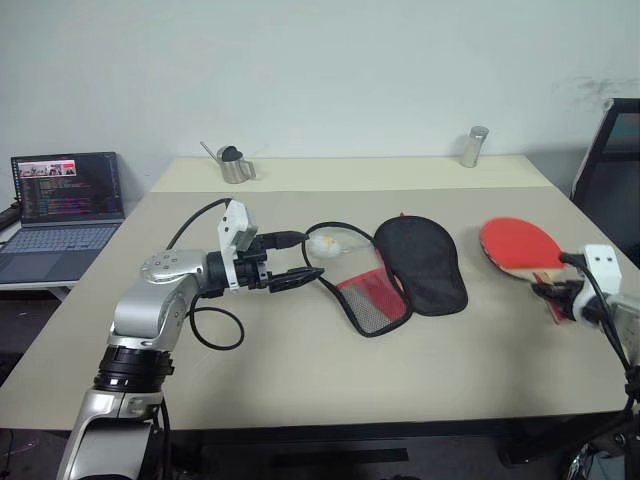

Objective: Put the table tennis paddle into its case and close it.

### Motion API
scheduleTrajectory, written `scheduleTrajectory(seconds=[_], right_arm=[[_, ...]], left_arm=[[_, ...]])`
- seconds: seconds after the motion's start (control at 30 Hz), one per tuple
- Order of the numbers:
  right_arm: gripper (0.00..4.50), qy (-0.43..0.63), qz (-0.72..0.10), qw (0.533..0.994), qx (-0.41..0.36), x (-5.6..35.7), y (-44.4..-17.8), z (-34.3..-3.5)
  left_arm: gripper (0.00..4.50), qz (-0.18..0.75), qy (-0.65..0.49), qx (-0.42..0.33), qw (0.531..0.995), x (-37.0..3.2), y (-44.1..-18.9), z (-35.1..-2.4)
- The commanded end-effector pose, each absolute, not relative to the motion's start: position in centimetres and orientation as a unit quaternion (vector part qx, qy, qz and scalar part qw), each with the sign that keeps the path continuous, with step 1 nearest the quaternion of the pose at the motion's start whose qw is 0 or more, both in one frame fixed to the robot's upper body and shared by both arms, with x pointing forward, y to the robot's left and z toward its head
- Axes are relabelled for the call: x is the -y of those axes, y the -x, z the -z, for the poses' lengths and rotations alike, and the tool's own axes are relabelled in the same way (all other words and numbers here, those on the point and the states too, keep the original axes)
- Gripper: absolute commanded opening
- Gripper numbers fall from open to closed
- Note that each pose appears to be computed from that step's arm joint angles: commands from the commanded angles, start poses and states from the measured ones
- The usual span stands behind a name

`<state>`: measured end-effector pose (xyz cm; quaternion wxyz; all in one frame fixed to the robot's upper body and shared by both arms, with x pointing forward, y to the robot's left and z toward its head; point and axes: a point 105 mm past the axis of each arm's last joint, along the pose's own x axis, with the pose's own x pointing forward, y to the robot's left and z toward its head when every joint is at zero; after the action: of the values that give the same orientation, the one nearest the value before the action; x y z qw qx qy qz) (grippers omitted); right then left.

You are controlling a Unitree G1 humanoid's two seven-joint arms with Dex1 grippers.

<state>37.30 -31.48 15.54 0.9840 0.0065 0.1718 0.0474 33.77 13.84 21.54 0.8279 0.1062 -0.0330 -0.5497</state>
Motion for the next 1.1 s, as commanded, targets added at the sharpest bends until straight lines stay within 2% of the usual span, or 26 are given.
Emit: scheduleTrajectory(seconds=[0.03,0.27,0.53,0.83,1.1], right_arm=[[1.10,-0.004,-0.078,0.990,-0.119,28.1,-37.9,-19.3],[1.10,-0.025,-0.117,0.986,-0.120,21.1,-38.4,-18.8],[1.10,-0.026,-0.122,0.984,-0.130,17.7,-38.9,-17.2],[1.10,-0.015,-0.110,0.983,-0.147,15.9,-41.0,-14.9],[1.10,0.006,-0.101,0.984,-0.149,16.1,-42.2,-14.2]], left_arm=[[4.23,0.542,-0.124,0.058,0.829,-14.4,-33.2,-23.0],[4.23,0.540,-0.125,0.056,0.831,-14.3,-33.0,-22.6],[4.23,0.545,-0.127,0.055,0.827,-13.9,-32.9,-22.4],[4.23,0.550,-0.127,0.058,0.823,-13.5,-33.1,-22.4],[4.23,0.549,-0.129,0.059,0.824,-13.6,-33.1,-22.4]])
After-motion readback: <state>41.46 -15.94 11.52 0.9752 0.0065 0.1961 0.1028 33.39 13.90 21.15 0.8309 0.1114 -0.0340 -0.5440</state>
